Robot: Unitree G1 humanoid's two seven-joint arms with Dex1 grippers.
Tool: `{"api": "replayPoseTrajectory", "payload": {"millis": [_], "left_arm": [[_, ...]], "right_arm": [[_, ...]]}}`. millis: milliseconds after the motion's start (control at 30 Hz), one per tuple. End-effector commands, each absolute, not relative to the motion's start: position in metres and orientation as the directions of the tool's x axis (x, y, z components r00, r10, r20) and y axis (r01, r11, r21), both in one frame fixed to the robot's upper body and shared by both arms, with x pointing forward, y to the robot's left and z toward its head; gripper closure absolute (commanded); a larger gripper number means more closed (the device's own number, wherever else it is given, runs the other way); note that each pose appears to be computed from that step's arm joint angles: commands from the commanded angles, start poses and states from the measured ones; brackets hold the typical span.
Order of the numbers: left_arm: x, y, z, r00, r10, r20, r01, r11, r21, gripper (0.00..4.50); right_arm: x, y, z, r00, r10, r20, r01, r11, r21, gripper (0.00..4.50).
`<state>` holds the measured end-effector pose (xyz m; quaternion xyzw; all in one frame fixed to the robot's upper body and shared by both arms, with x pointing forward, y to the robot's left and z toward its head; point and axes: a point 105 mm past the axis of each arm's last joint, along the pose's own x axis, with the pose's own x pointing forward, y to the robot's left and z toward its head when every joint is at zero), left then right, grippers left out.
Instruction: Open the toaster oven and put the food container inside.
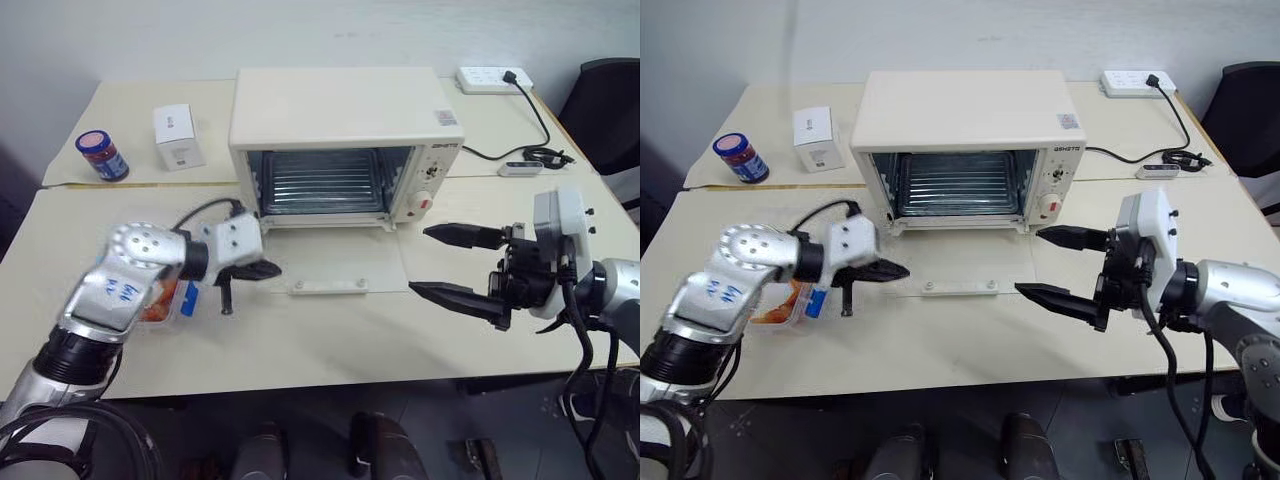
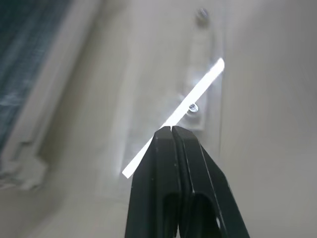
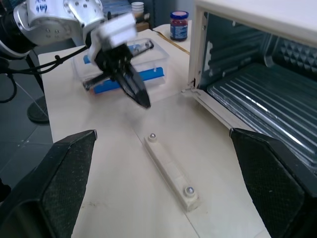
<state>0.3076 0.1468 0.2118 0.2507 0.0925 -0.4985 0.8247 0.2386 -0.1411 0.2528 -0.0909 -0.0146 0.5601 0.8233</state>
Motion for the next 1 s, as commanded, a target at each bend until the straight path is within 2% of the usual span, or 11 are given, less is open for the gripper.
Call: {"api": "replayPoseTrajectory", "payload": {"millis": [33,233,400,567,667,767,900,1000], "left_arm": [[0.286,0.16,0.244,0.566,-0.768,-0.298,0.823,0.507,0.257,3.37],[0.244,0.196,0.239,0.73,-0.636,-0.252,0.666,0.744,0.053,1.54],[0.203,0.233,0.208,0.93,-0.347,-0.118,0.337,0.936,-0.097,0.06],[0.182,0.255,0.198,0.991,-0.132,-0.03,0.121,0.962,-0.245,0.02],[0.169,0.265,0.191,1.0,-0.009,-0.022,0.001,0.951,-0.308,0.02],[0.157,0.257,0.187,0.999,0.045,-0.017,-0.048,0.91,-0.411,0.02],[0.152,0.253,0.184,0.986,0.114,-0.125,-0.167,0.781,-0.601,0.02],[0.152,0.261,0.183,0.964,0.184,-0.191,-0.265,0.695,-0.668,0.02]], "right_arm": [[0.238,-0.135,0.257,0.306,0.948,-0.084,-0.943,0.29,-0.16,0.0],[0.249,-0.129,0.255,0.224,0.968,-0.112,-0.968,0.207,-0.146,0.0],[0.259,-0.12,0.251,0.14,0.98,-0.143,-0.985,0.123,-0.123,0.0],[0.267,-0.116,0.249,0.124,0.982,-0.145,-0.986,0.106,-0.125,0.0],[0.266,-0.114,0.249,0.107,0.984,-0.145,-0.988,0.089,-0.124,0.0],[0.263,-0.114,0.248,0.089,0.984,-0.152,-0.99,0.071,-0.119,0.0],[0.264,-0.116,0.248,0.103,0.983,-0.155,-0.989,0.085,-0.121,0.0],[0.263,-0.118,0.247,0.123,0.98,-0.158,-0.987,0.104,-0.121,0.0]]}}
